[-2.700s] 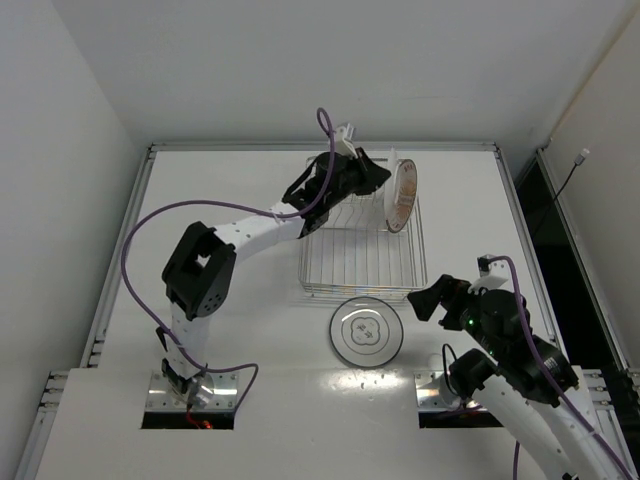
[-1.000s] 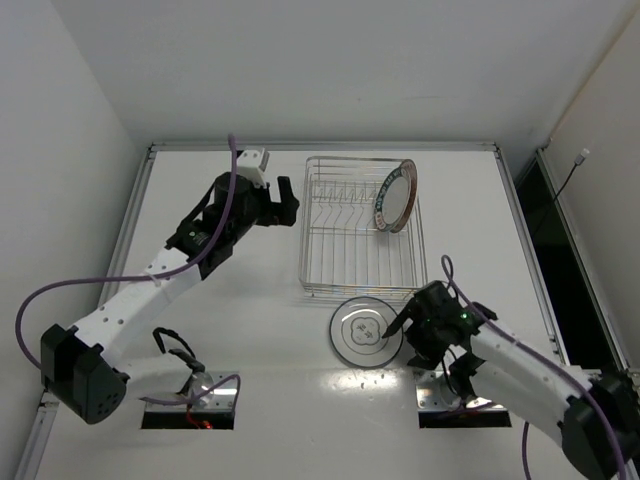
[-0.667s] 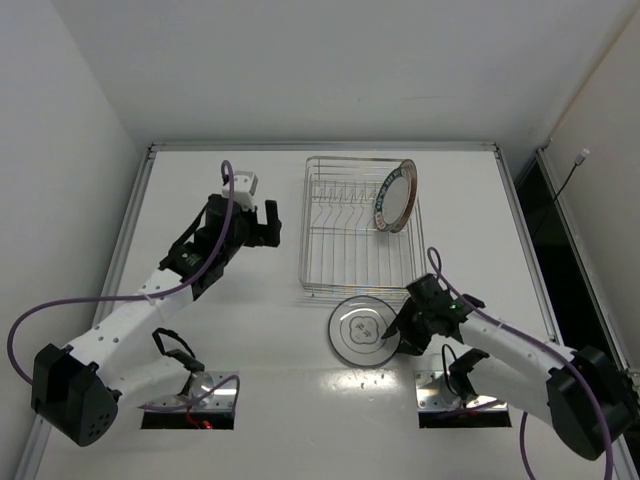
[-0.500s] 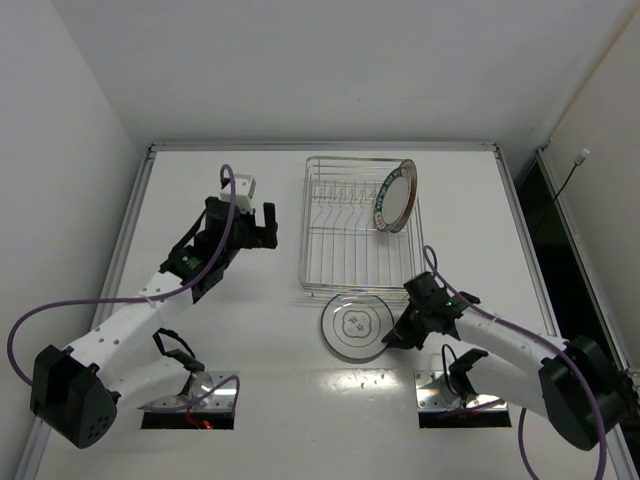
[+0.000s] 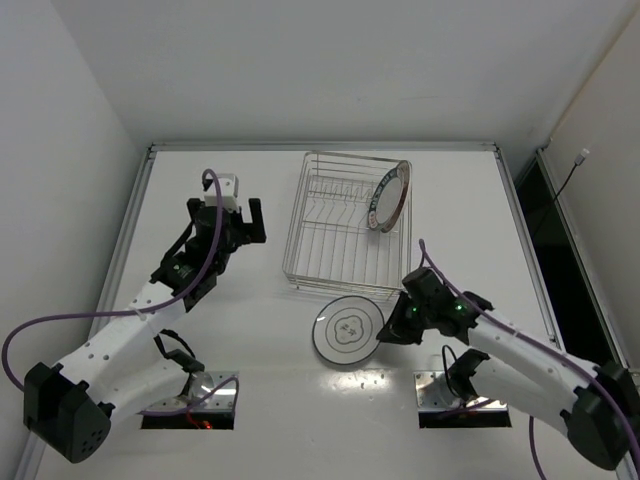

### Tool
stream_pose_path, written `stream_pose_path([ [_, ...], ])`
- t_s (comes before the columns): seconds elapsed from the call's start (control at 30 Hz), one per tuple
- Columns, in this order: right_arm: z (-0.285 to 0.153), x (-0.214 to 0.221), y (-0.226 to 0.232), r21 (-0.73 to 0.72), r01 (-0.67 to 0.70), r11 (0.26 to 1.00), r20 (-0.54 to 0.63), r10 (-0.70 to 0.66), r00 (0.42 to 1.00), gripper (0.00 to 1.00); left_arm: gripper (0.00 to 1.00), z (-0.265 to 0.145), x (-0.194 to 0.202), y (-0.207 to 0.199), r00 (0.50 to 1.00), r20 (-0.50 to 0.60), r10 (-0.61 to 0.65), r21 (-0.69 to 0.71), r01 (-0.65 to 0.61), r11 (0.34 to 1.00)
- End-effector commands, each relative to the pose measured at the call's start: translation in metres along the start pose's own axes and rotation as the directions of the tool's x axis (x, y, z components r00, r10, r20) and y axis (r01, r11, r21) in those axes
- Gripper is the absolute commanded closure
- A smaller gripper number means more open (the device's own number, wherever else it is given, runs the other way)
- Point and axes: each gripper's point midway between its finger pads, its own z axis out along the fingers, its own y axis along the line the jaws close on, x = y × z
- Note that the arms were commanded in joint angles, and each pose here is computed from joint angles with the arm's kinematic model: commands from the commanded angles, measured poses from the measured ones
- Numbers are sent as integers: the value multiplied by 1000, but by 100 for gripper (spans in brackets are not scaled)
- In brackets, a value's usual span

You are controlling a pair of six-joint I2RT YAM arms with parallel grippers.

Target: Load the plates into the dish rack

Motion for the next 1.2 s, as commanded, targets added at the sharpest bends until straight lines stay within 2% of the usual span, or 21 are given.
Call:
stream_pose_path([
  [0.0, -24, 8, 6, -39, 64, 997, -10, -64, 998, 100, 0, -2, -12, 10, 999, 52, -15, -47, 18, 999],
  [0.17, -69, -4, 25, -47, 193, 980, 80, -189, 979, 100, 0, -2, -13, 12, 998, 54, -15, -56, 18, 998],
  [0.2, -90, -13, 45, -78, 217, 973, 135, -206, 969, 100, 0, -2, -13, 12, 998, 54, -15, -56, 18, 998],
  [0.27, -111, -28, 46, -2, 267, 964, 202, -261, 944, 100, 0, -2, -13, 13, 998, 56, -15, -65, 19, 998],
  [0.3, -141, -41, 69, -24, 292, 956, 281, -274, 920, 100, 0, -2, -13, 13, 998, 56, -15, -65, 19, 998],
  [0.33, -157, -62, 70, 49, 289, 956, 371, -286, 884, 100, 0, -2, -13, 13, 998, 56, -15, -65, 19, 998],
  [0.37, -165, -73, 67, 135, 283, 950, 380, -313, 870, 100, 0, 0, -10, 13, 999, 48, -11, -67, 14, 998],
  [0.4, -200, -97, 85, 157, 288, 945, 498, -328, 803, 100, 0, 0, -10, 13, 999, 48, -11, -67, 14, 998],
  [0.47, -223, -120, 101, 209, 288, 935, 573, -356, 739, 100, 0, 0, -10, 12, 999, 46, -11, -58, 14, 998],
  [0.5, -239, -144, 118, 255, 277, 927, 631, -376, 679, 100, 0, 0, -10, 12, 999, 46, -11, -58, 14, 998],
  [0.57, -247, -165, 137, 309, 272, 911, 664, -412, 625, 100, 0, 0, -10, 12, 999, 46, -11, -58, 14, 998],
  [0.6, -267, -182, 153, 340, 264, 903, 709, -431, 559, 100, 0, 0, -10, 12, 999, 46, -11, -58, 14, 998],
  [0.67, -247, -207, 170, 441, 244, 864, 679, -499, 539, 100, 0, 0, -8, 12, 999, 38, -17, -60, 19, 998],
  [0.7, -258, -221, 184, 452, 214, 866, 717, -495, 490, 100, 0, 0, -8, 10, 999, 36, -17, -49, 19, 999],
  [0.73, -255, -232, 188, 496, 209, 843, 704, -531, 471, 100, 0, 0, -8, 10, 999, 36, -17, -49, 19, 999],
  [0.87, -237, -268, 211, 576, 161, 801, 690, -582, 430, 100, 0, 0, -8, 10, 999, 36, -17, -49, 19, 999],
  [1.07, -206, -320, 222, 646, 109, 756, 658, -623, 422, 100, 0, -2, -10, 12, 999, 46, -20, -56, 23, 998],
  [1.17, -188, -344, 220, 664, 101, 741, 634, -629, 449, 100, 0, 3, -4, 11, 1000, 24, -11, -61, 12, 998],
])
